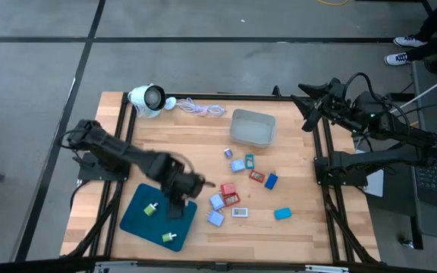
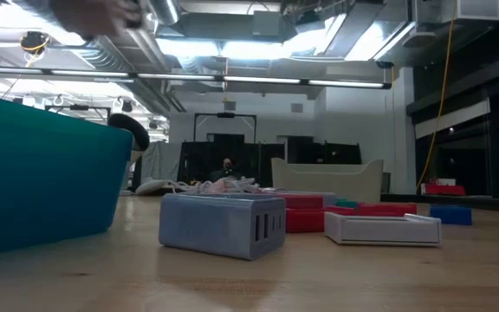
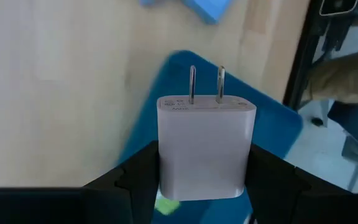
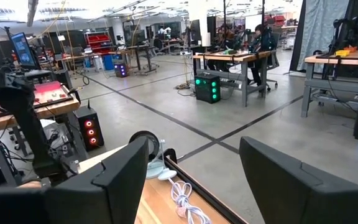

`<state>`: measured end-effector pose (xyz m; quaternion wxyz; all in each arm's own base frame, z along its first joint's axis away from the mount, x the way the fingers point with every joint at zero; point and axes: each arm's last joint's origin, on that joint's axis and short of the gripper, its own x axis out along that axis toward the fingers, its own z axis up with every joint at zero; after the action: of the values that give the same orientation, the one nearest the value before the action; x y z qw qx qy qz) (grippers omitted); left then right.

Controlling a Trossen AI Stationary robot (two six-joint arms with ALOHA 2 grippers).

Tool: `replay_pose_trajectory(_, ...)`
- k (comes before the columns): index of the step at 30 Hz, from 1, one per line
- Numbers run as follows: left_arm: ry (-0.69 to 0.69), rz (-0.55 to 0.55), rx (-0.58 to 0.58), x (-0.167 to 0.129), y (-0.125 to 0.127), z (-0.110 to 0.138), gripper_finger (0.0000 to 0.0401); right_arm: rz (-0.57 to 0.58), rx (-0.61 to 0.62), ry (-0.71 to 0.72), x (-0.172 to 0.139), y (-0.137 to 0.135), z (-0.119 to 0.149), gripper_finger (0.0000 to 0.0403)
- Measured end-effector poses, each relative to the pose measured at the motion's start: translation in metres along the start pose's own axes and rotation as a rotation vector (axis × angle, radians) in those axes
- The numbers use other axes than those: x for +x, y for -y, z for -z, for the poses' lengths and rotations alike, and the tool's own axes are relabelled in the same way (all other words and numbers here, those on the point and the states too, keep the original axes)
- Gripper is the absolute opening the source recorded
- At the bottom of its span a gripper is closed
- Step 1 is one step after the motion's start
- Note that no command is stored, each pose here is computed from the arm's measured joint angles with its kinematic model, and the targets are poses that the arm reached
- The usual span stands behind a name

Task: Pick & Place Office items
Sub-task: Put the pink charger adapter into the blue bin

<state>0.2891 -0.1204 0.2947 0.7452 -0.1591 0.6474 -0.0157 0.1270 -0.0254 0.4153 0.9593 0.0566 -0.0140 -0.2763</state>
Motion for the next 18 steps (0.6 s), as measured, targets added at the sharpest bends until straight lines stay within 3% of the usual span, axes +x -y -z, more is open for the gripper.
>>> replay_pose_trajectory(5,0.049,0.047,-0.18,0.042,0.026,0.022,0.0191,0.001,0.0,0.0,0.0,0.0,0.0,0.0257)
replay_pose_trajectory(11,-0.046,0.007,-0.416,0.099,0.023,0.064,0.0191,0.0,0.001,0.0,0.0,0.0,0.0,0.0257)
replay_pose_trajectory(18,-0.012,-0.041,-0.471,0.121,0.005,0.073,0.0191,-0.007,0.019,-0.001,0.0,0.0,0.0,0.0257)
